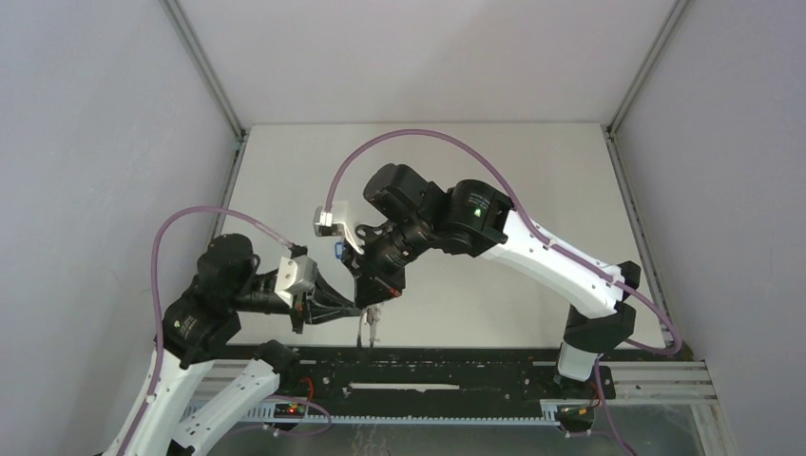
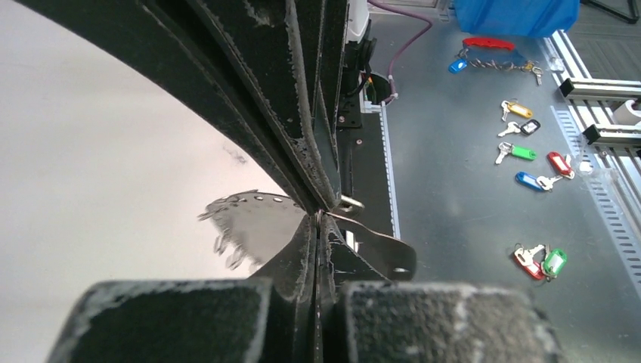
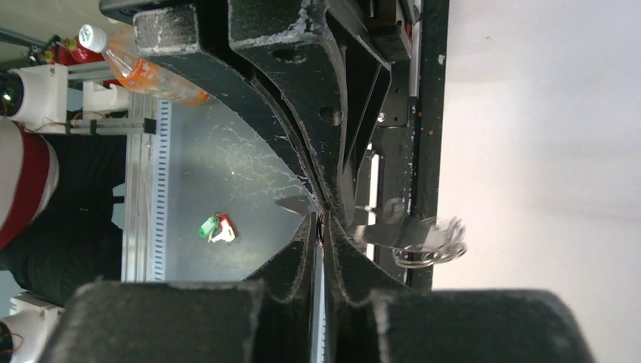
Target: Put the keys on the keyring
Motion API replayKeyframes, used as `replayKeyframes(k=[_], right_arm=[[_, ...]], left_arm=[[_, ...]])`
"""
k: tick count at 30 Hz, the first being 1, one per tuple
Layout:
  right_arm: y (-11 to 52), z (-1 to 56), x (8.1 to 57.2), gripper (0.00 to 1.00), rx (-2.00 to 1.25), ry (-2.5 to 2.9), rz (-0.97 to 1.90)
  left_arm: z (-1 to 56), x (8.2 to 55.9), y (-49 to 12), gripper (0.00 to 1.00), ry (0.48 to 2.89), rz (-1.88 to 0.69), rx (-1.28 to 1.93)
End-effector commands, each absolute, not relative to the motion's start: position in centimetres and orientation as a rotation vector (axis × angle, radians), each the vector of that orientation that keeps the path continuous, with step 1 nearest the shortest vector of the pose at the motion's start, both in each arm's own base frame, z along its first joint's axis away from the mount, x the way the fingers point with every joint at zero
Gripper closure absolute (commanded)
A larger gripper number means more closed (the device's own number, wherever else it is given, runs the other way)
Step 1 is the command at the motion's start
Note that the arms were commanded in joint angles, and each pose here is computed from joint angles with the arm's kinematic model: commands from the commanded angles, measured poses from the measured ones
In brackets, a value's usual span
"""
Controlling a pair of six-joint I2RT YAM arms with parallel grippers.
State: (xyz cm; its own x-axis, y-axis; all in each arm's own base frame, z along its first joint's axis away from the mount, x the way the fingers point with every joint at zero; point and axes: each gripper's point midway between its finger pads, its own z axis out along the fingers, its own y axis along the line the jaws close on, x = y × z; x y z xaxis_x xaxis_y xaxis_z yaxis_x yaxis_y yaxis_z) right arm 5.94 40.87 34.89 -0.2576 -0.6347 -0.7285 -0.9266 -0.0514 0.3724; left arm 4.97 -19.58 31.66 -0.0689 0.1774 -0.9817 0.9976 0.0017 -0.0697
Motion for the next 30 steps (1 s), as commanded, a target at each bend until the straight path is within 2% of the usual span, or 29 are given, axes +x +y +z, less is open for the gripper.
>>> replayKeyframes(k=[1,3,6,9,13,21,25,30], right_arm=[[41.3,38.2,6.3,0.79,-1.565,1.768,1.272],[41.0,39.8,6.8,0.62,-1.461,1.722,1.316],[39.9,41.9,8.2,0.46,-1.27,1.65,1.385],[37.9,43.0,9.1,0.39,-1.094,1.583,1.415],[36.6,43.3,9.3,0.39,-0.992,1.509,1.436],[37.8,42.2,8.3,0.39,-1.028,1.493,1.468],[38.5,42.6,8.2,0.46,-1.019,1.455,1.506],[38.8,42.8,7.8,0.6,-1.035,1.44,1.546]], left_arm=[[34.4,5.4,-19.7,1.0,1.322,-1.142,1.262],[35.1,5.9,-19.8,1.0,1.311,-1.125,1.207],[36.1,6.7,-19.8,1.0,1.293,-1.118,1.092],[36.8,7.1,-19.7,1.0,1.277,-1.119,1.017],[37.4,6.9,-19.7,1.0,1.26,-1.13,1.012],[38.7,7.0,-19.7,1.0,1.229,-1.133,0.981],[38.9,7.0,-19.7,1.0,1.217,-1.142,0.968],[38.7,7.1,-19.7,1.0,1.225,-1.139,0.963]])
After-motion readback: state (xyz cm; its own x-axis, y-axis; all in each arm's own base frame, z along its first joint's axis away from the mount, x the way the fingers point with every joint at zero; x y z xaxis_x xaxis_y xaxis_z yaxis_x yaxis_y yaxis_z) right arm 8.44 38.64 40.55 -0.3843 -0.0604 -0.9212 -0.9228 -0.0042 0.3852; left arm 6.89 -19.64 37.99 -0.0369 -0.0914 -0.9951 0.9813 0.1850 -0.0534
